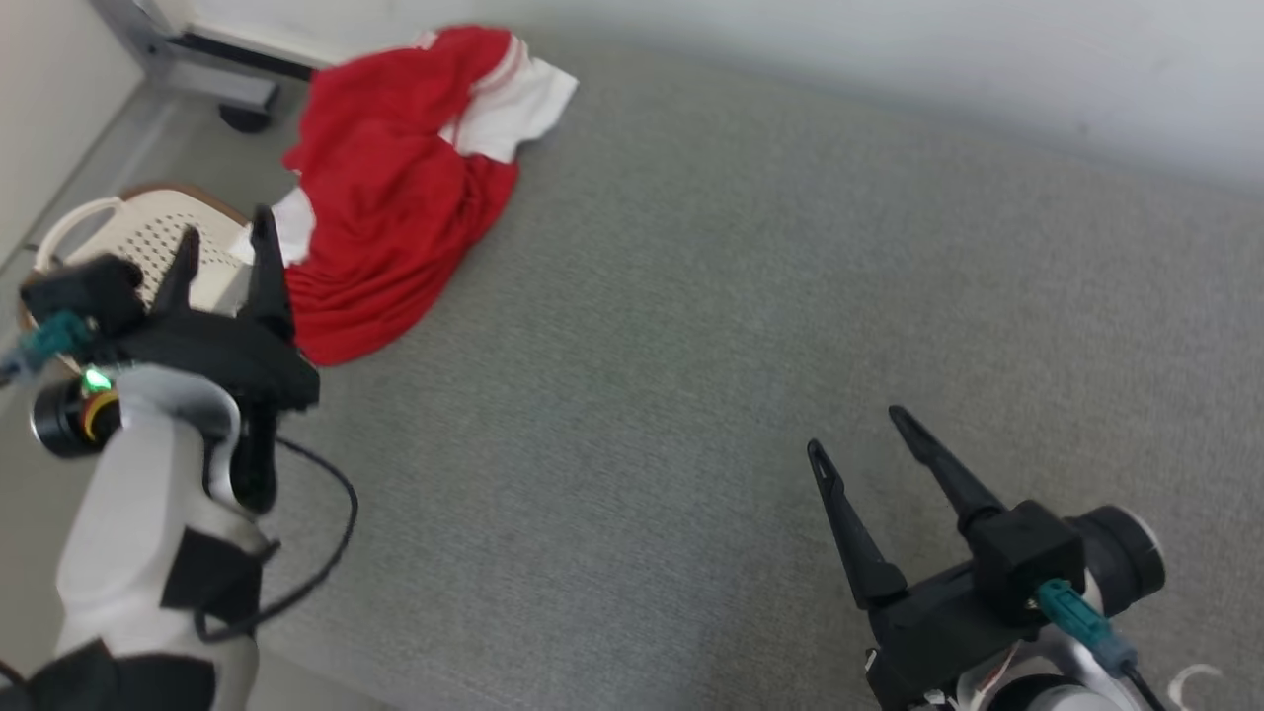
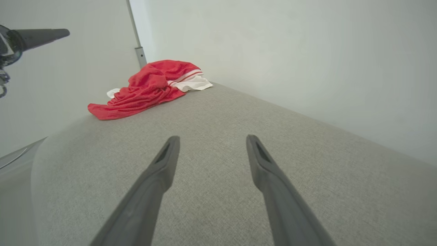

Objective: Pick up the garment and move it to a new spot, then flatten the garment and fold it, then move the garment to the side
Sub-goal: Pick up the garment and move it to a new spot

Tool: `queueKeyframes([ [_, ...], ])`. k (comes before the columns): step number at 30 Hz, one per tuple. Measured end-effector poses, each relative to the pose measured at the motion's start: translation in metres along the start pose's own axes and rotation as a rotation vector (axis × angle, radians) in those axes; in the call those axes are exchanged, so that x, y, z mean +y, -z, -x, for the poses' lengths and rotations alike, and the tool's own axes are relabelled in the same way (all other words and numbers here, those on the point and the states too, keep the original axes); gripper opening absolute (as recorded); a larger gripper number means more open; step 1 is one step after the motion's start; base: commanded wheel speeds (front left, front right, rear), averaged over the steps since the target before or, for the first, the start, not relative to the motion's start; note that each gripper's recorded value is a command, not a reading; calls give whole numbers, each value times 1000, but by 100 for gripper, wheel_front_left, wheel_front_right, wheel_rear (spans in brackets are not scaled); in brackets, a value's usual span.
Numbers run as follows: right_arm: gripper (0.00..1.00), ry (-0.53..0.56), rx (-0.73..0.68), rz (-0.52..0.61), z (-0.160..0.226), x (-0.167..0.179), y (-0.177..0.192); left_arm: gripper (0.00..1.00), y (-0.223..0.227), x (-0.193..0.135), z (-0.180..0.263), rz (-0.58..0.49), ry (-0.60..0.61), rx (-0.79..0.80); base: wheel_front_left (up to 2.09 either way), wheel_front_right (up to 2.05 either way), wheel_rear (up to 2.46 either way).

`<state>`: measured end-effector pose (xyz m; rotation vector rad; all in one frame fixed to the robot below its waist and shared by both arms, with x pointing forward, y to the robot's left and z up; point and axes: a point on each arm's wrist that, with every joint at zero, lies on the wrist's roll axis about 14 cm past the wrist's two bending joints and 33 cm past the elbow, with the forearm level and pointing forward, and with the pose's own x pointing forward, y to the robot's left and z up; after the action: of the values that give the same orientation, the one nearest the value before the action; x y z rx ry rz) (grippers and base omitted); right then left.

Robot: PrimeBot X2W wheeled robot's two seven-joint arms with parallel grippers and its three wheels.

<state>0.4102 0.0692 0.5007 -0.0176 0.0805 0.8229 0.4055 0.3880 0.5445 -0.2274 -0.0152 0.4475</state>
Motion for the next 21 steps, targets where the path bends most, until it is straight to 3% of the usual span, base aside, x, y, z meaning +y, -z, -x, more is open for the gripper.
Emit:
queueKeyframes([
  [6,100,47,42,-5,8,-32,12,100,35,-23,-49,22,2,121,0,0,0],
  [16,100,128,170,-77,28,-65,62,100,129,-4,-76,58,-165,369,0,0,0],
  [21,100,162,199,-83,36,-78,72,100,154,-6,-83,82,-206,396,0,0,0],
])
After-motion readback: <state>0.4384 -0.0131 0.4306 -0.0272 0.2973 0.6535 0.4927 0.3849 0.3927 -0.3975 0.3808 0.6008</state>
